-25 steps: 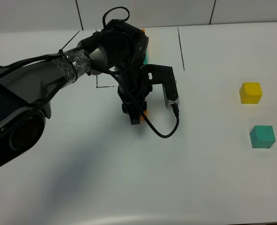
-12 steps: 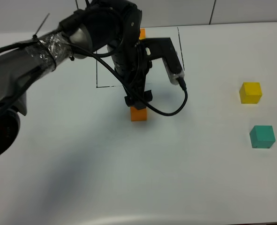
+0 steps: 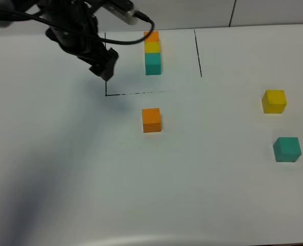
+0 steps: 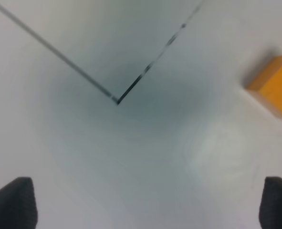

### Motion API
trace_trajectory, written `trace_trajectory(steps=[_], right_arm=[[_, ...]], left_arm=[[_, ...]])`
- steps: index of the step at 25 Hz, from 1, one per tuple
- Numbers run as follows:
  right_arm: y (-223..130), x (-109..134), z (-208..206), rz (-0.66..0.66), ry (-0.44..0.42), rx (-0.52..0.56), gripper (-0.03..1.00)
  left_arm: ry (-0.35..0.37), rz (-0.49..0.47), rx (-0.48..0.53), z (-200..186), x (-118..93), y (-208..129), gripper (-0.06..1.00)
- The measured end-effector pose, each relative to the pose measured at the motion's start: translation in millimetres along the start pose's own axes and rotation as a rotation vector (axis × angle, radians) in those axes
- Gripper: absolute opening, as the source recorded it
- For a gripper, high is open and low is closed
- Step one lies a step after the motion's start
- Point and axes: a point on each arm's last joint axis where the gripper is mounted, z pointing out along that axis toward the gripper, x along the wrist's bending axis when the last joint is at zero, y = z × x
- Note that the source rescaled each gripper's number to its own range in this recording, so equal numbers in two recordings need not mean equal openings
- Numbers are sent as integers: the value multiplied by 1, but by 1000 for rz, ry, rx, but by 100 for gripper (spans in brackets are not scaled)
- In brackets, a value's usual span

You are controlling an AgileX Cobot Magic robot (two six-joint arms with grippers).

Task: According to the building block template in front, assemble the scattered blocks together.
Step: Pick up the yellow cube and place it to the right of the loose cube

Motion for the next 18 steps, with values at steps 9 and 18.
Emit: trace_trajectory(steps=[9,18], right_arm=[[0,0,0,0,0,0,72],[0,0,0,0,0,0,72]], left_arm=[[94,-277,-123,-49,46,-89,100],[146,-413,-282,-119,1,-170,100]])
